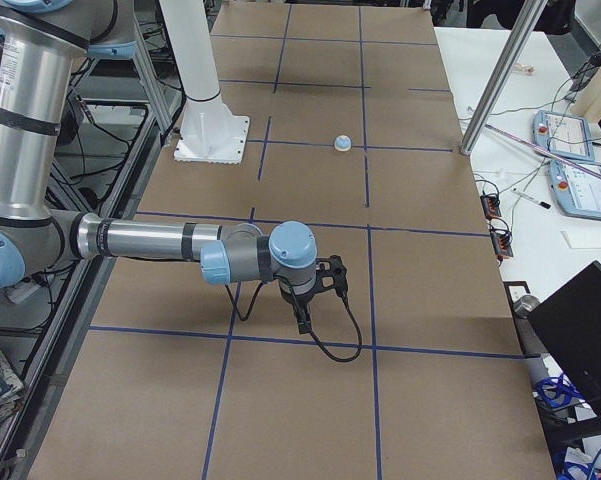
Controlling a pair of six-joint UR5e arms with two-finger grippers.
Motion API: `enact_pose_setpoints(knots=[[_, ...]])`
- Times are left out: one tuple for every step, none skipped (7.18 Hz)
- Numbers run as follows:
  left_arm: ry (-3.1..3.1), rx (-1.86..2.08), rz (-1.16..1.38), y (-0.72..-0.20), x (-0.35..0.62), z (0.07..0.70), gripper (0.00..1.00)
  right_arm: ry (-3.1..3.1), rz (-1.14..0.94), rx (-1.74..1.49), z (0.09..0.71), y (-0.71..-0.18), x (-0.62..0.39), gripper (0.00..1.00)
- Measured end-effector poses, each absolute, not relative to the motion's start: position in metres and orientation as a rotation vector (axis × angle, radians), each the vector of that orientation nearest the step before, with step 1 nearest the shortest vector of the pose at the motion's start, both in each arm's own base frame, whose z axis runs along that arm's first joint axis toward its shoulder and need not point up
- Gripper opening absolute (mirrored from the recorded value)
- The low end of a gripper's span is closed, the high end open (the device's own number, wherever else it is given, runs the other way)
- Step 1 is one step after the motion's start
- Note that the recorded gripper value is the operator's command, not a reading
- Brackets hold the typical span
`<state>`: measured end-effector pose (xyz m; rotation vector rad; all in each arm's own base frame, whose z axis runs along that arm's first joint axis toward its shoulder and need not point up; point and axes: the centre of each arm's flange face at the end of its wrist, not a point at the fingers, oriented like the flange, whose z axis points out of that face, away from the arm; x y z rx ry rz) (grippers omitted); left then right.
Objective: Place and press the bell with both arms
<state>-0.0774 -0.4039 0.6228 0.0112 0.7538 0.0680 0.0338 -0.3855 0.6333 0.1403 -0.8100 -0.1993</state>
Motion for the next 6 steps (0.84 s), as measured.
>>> enact_pose_setpoints(knots=[[0.750, 0.005, 0.041, -0.412, -0.073, 0.617, 1.00, -0.804, -0.202, 0.138, 0.634, -0.385, 0.033, 1.00], [0.752, -0.008, 0.024, -0.422, -0.062, 0.612, 1.00, -0.801, -0.204, 0.136, 0.635, -0.384, 0.032, 1.00], [0.753, -0.012, 0.020, -0.429, -0.054, 0.606, 1.00, -0.801, -0.204, 0.135, 0.635, -0.384, 0.032, 1.00], [0.753, -0.006, 0.036, -0.431, -0.051, 0.603, 1.00, -0.802, -0.205, 0.135, 0.635, -0.385, 0.032, 1.00], [0.755, 0.006, 0.080, -0.431, -0.049, 0.603, 1.00, -0.801, -0.205, 0.135, 0.635, -0.387, 0.031, 1.00], [0.758, 0.013, 0.120, -0.431, -0.049, 0.606, 1.00, -0.802, -0.204, 0.134, 0.635, -0.388, 0.031, 1.00]])
